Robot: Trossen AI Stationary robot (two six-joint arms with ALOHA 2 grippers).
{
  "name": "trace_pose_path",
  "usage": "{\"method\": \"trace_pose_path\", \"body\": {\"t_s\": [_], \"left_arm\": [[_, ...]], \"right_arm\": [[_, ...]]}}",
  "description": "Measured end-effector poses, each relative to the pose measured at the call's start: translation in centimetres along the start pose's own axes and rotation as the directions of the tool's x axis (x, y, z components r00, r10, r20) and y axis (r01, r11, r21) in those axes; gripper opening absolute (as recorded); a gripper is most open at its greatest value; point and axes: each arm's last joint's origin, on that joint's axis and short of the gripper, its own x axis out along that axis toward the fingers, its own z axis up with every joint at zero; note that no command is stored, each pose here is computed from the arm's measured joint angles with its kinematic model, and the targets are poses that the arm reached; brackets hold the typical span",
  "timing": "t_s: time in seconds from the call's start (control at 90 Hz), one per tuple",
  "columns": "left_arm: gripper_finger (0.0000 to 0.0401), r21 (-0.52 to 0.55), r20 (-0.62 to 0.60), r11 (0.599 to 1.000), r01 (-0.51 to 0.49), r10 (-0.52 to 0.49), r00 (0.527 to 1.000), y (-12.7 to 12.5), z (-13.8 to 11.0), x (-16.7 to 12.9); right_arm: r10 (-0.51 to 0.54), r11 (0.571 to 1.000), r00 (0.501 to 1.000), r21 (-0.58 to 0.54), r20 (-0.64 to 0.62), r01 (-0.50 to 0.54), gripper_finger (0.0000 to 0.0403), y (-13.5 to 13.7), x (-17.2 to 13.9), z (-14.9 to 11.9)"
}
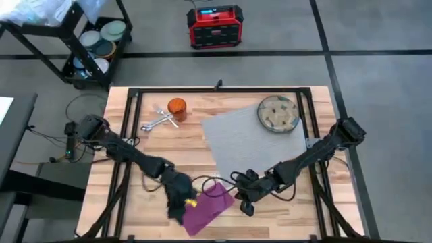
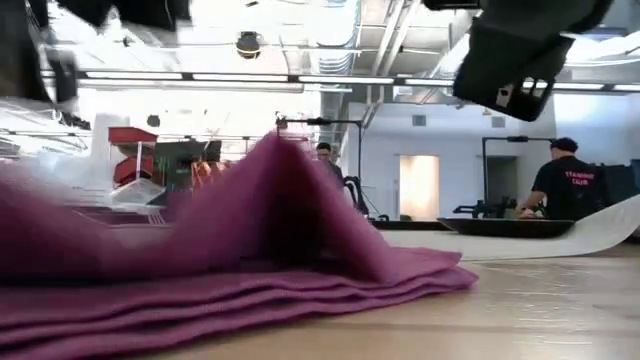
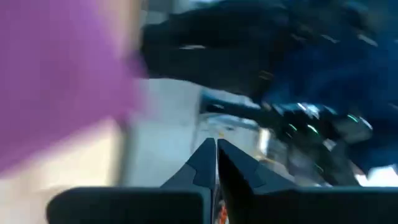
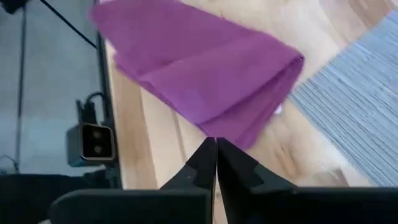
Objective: Set table place
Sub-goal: Fold the purple napkin
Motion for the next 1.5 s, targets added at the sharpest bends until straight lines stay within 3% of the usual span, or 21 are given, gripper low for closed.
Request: {"method": "trace_pose_path", "body": {"t_s": [0.078, 0.167, 0.311, 0.378, 0.7, 0.889, 1.078, 1.133, 1.222, 1.3, 1.5], "left_arm": [[0.0, 0.031, 0.111, 0.999, -0.036, 0.032, 0.993, -0.7, -0.1, -0.6], [0.0, -0.001, 0.235, 0.984, -0.18, 0.175, 0.956, 0.2, 0.0, -0.8], [0.0, -0.067, 0.324, 0.909, -0.411, 0.41, 0.853, 2.8, 0.1, -0.2], [0.0, -0.074, 0.323, 0.891, -0.449, 0.447, 0.834, 4.0, 0.3, 0.7], [0.0, -0.09, 0.234, 0.906, -0.413, 0.422, 0.876, 6.1, -0.9, 5.0], [0.0, -0.16, 0.329, 0.875, -0.458, 0.484, 0.811, 6.2, -1.1, 5.2], [0.0, -0.17, 0.407, 0.891, -0.422, 0.453, 0.793, 6.5, 0.3, 4.9], [0.0, -0.167, 0.399, 0.9, -0.404, 0.436, 0.807, 7.0, 0.5, 5.3], [0.0, -0.141, 0.323, 0.941, -0.306, 0.336, 0.885, 8.2, 0.9, 6.9], [0.0, -0.164, 0.269, 0.949, -0.27, 0.306, 0.913, 8.8, 1.0, 8.2], [0.0, -0.185, 0.349, 0.921, -0.343, 0.388, 0.853, 9.3, 2.9, 9.2]], "right_arm": [[0.022, 1.0, 1.0, -0.017, -0.009, -0.023, 0.0, 0.1, 0.1, 0.0], [0.031, 0.999, 0.999, -0.024, -0.014, -0.032, 0.0, 0.0, 0.2, 0.2], [0.063, 0.998, 0.998, -0.02, -0.006, -0.063, 0.0, -0.4, 0.3, 1.1], [0.079, 0.997, 0.997, -0.014, -0.015, -0.079, 0.0, -0.6, 0.4, 1.3], [0.215, 0.976, 0.976, 0.032, -0.031, -0.215, 0.0, -0.3, 3.8, 1.0], [0.296, 0.953, 0.955, 0.075, -0.021, -0.294, 0.0, 0.0, 5.5, 0.7], [0.327, 0.941, 0.945, 0.093, -0.016, -0.324, 0.0, 0.8, 5.7, 0.1], [0.332, 0.94, 0.943, 0.095, -0.023, -0.329, 0.0, 1.1, 5.7, -0.2], [0.337, 0.938, 0.941, 0.096, -0.035, -0.333, 0.0, 1.4, 5.6, -0.7], [0.341, 0.938, 0.939, 0.09, -0.042, -0.336, 0.0, 1.8, 5.5, -1.1], [0.29, 0.954, 0.956, 0.087, -0.036, -0.286, 0.0, 1.5, 5.6, -1.3]]}}
